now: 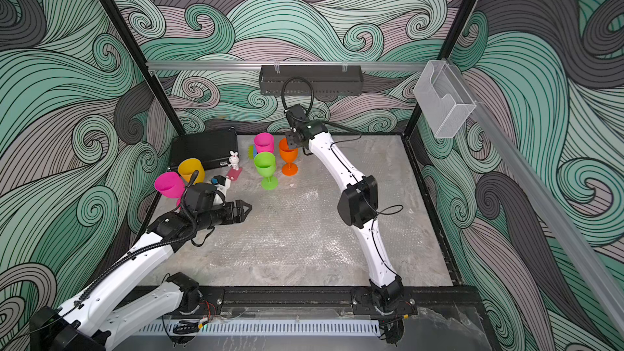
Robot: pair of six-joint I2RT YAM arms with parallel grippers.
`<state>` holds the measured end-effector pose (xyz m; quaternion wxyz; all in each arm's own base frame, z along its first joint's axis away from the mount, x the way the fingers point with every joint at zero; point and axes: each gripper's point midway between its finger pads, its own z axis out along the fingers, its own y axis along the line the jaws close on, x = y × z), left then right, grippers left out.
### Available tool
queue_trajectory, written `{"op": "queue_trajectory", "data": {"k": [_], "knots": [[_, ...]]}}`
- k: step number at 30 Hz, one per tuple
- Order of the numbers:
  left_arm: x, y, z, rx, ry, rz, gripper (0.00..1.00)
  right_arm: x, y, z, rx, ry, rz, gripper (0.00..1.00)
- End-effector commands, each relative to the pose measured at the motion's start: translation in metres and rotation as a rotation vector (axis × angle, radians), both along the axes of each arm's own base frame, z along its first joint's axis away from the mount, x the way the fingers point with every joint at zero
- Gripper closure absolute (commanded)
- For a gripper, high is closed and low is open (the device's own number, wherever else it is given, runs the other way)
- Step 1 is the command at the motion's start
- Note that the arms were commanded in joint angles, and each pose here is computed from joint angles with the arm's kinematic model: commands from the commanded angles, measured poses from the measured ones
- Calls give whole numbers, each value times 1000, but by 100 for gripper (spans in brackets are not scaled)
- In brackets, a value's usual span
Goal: Unpack wine glasses from bubble wrap
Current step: Place the wine glass at the center of the board, then reset both arms
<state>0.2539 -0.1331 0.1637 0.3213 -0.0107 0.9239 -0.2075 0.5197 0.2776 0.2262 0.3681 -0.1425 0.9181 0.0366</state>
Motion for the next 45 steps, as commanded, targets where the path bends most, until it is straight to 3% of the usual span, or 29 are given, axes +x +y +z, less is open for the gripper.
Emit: {"op": "queue_trajectory", "data": {"k": [1,8,12,16,19,26,32,38,42,45], "knots": [[16,13,22,84,-59,29,16,-15,-22,48,11,-82,9,53],[40,38,31,218,-200,109,3,-62,-65,49,72,-182,-6,39],[52,54,35,307,-258,152,3,-97,-96,40,90,-217,-55,31],[60,67,39,363,-328,158,2,-129,-130,12,88,-215,-132,18],[60,83,30,398,-349,174,3,-150,-155,-17,62,-189,-199,2],[66,130,4,482,-380,272,1,-178,-220,-66,-45,-242,-398,0],[88,133,-29,428,-386,256,1,-177,-255,-69,-109,-381,-504,0],[119,131,-52,445,-428,239,2,-162,-260,-64,-186,-490,-470,0],[136,130,-52,471,-445,189,3,-150,-265,-87,-175,-459,-406,0],[141,140,-63,483,-465,232,3,-137,-266,-100,-114,-464,-359,0]]}}
